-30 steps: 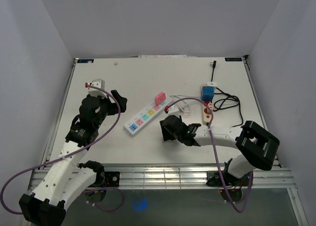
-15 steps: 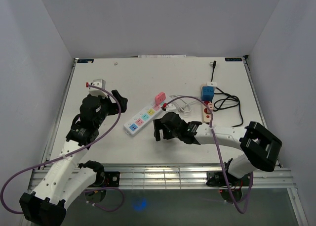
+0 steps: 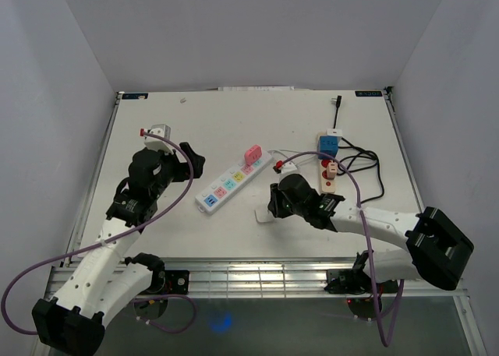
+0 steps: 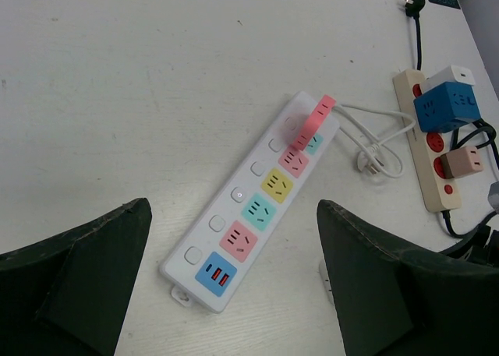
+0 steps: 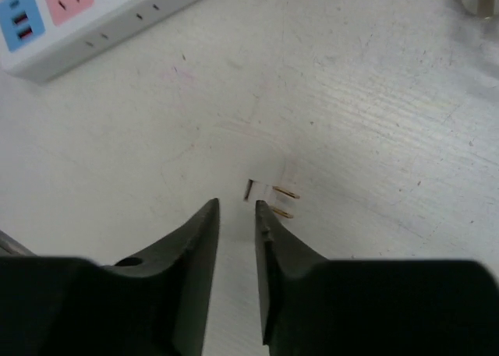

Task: Insert the plug
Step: Move the plug to the center of the board.

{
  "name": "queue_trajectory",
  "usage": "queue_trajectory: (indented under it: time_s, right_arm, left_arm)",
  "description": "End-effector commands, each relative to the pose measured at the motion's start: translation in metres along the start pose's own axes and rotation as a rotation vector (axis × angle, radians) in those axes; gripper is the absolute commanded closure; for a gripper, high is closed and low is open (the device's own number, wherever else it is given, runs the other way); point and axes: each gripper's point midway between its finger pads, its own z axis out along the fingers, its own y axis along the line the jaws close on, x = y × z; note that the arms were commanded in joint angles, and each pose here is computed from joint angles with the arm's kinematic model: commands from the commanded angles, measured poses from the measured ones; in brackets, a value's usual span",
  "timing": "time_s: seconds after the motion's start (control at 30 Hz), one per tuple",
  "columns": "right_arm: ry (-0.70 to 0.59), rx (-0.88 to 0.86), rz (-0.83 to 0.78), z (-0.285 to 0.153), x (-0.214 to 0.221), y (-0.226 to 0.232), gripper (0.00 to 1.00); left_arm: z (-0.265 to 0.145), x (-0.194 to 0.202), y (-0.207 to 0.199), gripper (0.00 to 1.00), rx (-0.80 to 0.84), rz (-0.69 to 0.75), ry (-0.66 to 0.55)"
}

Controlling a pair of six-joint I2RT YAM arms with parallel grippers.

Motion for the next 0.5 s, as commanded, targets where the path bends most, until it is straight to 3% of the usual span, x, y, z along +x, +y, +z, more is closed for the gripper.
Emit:
queue_trajectory:
  time_s: [0.0,0.07,0.13,0.47]
  right_arm:
    - [-0.006,-0.038,-0.018,0.003,0.001,0.006,0.75]
    - [0.012,-0.025,-0.018,0.007,0.006,0.002,0.87]
    - [0.026,0.004,-0.010,0.010,0.010,-0.004,0.92]
    - [0.089,0.110,0.011,0.027,0.029,-0.029,0.92]
  left_arm:
    - [0.002,0.001,-0.005,0.02,0.028,-0.003,0.005]
    - [0.003,0.001,-0.005,0.02,0.030,-0.003,0.009]
    - [0.002,0.000,-0.005,0.02,0.033,-0.003,0.002]
    - [0.002,0.002,-0.005,0.02,0.035,-0.002,0.004]
